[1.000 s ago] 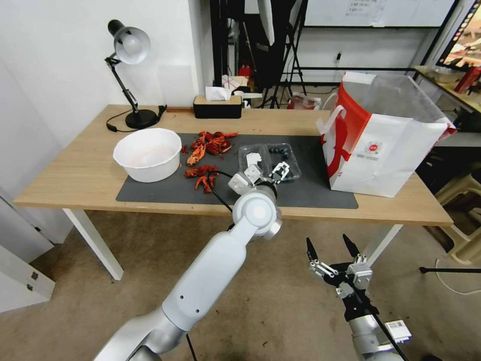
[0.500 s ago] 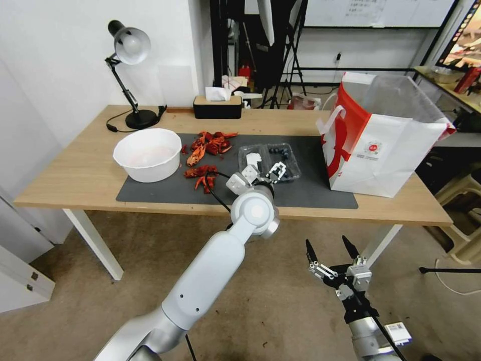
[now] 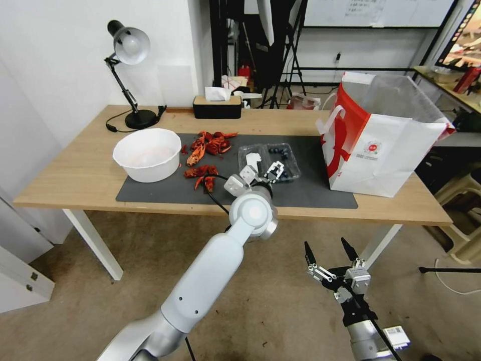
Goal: Close the takeout container lid, then place the container into the takeout bag.
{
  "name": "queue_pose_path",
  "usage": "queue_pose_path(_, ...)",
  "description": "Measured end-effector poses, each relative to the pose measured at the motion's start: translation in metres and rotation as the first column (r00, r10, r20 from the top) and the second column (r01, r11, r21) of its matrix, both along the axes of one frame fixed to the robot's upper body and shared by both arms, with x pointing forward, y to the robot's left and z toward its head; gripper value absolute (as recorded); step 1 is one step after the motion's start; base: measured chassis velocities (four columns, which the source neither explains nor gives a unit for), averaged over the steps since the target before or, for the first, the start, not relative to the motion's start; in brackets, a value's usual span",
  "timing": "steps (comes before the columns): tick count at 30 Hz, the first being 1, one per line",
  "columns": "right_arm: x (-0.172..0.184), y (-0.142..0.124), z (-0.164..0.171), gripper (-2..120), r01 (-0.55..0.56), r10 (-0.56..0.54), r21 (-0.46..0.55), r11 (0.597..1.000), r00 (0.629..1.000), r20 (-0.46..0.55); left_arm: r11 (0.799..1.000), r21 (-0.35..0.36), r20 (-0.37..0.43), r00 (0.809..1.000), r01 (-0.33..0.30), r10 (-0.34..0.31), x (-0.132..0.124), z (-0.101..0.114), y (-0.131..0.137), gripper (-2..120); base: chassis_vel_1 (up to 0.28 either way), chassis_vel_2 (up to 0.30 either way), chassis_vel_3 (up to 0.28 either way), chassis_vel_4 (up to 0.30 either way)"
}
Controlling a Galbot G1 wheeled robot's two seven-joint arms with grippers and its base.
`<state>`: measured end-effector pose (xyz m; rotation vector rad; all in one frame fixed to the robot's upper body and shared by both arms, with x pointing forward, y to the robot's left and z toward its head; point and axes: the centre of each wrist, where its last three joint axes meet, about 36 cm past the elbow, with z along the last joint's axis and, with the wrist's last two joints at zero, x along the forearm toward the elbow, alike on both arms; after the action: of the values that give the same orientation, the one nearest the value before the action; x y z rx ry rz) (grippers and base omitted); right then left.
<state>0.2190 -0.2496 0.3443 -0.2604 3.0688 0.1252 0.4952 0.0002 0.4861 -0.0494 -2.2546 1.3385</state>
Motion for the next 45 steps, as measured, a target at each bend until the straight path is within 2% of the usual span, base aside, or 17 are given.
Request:
queue_pose_path(16,-0.001,0.002,-0.003,100,-0.003,0.003,-0.002,1.000,1.000,-0.006,0.998,-0.056,0.032,0.999,-0.019,0.021,0.001,0.003,0.003,100,0.000,0.000,0.000,0.000)
queue_pose_path(24,-0.001,0.002,-0.004,100,-0.004,0.004,-0.004,1.000,1.000,-0.009,0.995,-0.096,0.122,0.992,0.001,0.011,0.000,0.002,0.013,100,0.000,0.000,0.000,0.000)
queue_pose_path(31,-0.001,0.002,-0.004,100,-0.005,0.005,-0.007,1.000,1.000,-0.007,0.994,-0.102,0.223,0.974,0.048,-0.024,0.002,-0.003,0.026,100,0.000,0.000,0.000,0.000)
queue_pose_path(36,-0.002,0.003,-0.003,100,-0.006,0.006,-0.009,1.000,1.000,-0.006,0.991,-0.106,0.266,0.962,0.087,-0.056,0.003,-0.002,0.032,100,0.000,0.000,0.000,0.000)
queue_pose_path(39,-0.004,0.003,-0.003,100,-0.006,0.006,-0.012,1.000,1.000,-0.006,0.984,-0.117,0.326,0.941,0.134,-0.089,0.004,-0.003,0.037,100,0.000,0.000,0.000,0.000)
queue_pose_path(40,-0.004,0.003,-0.003,100,-0.006,0.006,-0.012,1.000,1.000,-0.006,0.984,-0.117,0.326,0.941,0.134,-0.089,0.004,-0.003,0.037,100,0.000,0.000,0.000,0.000)
queue_pose_path(44,-0.005,0.002,0.000,100,-0.006,0.006,-0.016,1.000,1.000,-0.002,0.976,-0.120,0.377,0.918,0.181,-0.123,0.006,-0.002,0.038,100,0.000,0.000,0.000,0.000)
queue_pose_path(45,-0.005,0.002,0.000,100,-0.006,0.006,-0.016,1.000,1.000,-0.002,0.976,-0.120,0.377,0.918,0.181,-0.123,0.006,-0.002,0.038,100,0.000,0.000,0.000,0.000)
